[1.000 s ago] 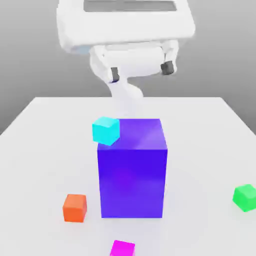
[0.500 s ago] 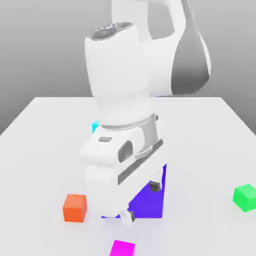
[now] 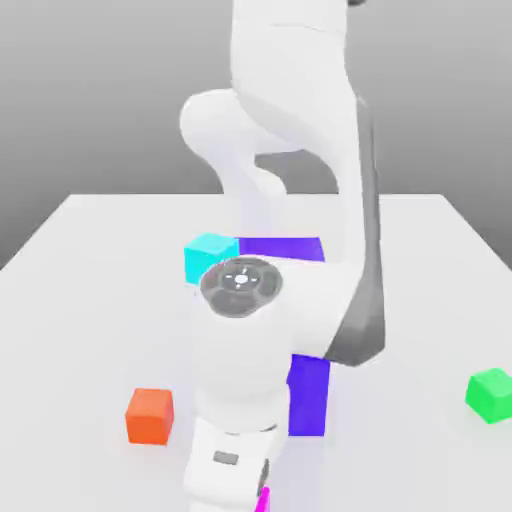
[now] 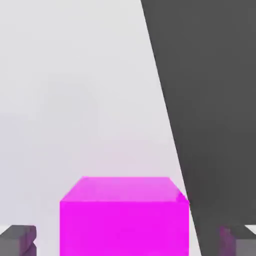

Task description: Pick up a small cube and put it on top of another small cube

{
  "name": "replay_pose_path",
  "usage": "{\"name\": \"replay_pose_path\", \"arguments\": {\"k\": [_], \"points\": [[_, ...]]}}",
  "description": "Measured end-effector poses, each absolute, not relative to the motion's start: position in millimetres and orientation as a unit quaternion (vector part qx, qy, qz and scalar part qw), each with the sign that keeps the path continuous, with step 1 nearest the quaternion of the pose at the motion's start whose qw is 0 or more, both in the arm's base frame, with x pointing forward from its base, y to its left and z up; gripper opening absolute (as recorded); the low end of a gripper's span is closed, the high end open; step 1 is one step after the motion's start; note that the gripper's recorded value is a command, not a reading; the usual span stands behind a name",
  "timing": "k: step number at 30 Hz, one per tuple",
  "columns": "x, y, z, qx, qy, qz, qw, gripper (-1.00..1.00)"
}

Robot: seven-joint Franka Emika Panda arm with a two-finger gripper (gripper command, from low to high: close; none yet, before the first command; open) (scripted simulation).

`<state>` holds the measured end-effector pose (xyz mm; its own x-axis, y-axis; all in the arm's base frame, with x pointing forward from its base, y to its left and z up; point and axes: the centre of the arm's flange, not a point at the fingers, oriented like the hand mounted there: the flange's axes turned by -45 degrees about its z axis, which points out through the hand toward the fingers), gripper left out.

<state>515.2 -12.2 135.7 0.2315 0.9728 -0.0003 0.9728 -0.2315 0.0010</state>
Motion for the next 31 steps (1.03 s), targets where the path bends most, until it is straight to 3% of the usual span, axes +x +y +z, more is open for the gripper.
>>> {"name": "replay_pose_path", "arguments": {"k": [4, 8, 12, 17, 22, 27, 28, 31], "points": [[515, -12, 133, 0.784, 0.62, 0.0, 0.0, -1.0], [515, -12, 180, 0.784, 0.62, 0.0, 0.0, -1.0], [498, 76, 199, 0.744, 0.668, -0.004, -0.01, -1.0], [445, 203, 216, 0.672, 0.74, -0.008, -0.013, -1.0], [350, 318, 239, 0.58, 0.814, -0.003, -0.004, -1.0], [327, 339, 194, 0.559, 0.829, -0.001, 0.0, -1.0], [327, 339, 184, 0.559, 0.829, -0.001, 0.0, 1.0], [327, 339, 184, 0.559, 0.829, -0.001, 0.0, 1.0]]}}
